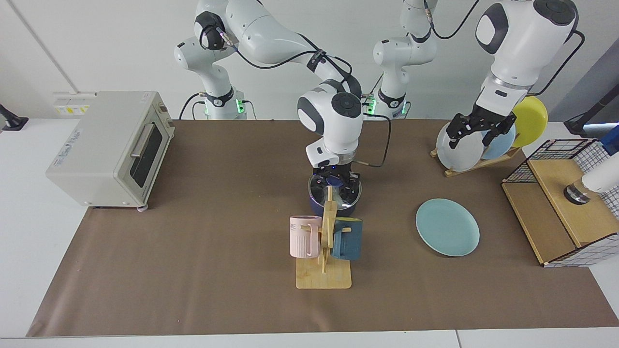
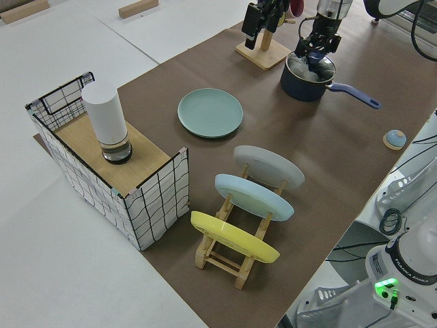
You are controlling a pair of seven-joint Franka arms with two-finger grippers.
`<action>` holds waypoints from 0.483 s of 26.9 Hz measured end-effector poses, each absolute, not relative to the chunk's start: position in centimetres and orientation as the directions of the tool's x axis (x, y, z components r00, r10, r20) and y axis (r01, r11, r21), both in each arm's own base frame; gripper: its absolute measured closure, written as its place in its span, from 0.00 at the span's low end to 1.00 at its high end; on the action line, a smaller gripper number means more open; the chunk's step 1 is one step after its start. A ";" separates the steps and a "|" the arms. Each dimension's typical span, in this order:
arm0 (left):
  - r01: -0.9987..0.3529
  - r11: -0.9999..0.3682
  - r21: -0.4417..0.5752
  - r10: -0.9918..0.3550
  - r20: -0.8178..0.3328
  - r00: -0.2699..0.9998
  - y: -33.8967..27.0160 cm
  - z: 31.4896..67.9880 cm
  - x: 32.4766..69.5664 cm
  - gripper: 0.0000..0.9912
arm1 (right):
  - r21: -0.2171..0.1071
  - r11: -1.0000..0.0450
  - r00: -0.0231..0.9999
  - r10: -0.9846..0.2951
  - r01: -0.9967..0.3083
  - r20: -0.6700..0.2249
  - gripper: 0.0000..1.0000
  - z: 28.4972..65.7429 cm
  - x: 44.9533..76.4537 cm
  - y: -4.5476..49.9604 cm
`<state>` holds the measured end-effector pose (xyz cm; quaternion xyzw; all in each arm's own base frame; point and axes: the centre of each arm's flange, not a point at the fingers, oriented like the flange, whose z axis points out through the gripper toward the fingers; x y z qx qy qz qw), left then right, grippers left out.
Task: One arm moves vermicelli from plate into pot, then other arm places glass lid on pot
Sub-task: 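Lower the glass lid onto the saucepan with the right gripper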
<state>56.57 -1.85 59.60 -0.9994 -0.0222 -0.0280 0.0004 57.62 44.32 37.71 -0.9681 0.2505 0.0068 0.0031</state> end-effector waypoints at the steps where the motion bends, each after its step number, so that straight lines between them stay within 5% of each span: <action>1: 0.044 -0.999 0.000 0.044 0.056 0.997 -1.9 59.6 56.6 0.00 | -0.001 -0.874 0.874 -0.486 -0.486 -0.015 0.43 37.6 57.7 44.2; 8: 0.044 -0.999 0.000 0.044 0.056 0.997 -1.9 59.6 56.6 0.00 | 0.007 -0.873 0.873 -0.487 -0.487 -0.016 0.01 37.4 57.8 43.9; 13: 0.044 -0.999 0.000 0.044 0.056 0.997 -1.9 59.6 56.6 0.00 | -0.002 -0.873 0.873 -0.488 -0.488 -0.010 0.00 38.5 57.8 43.7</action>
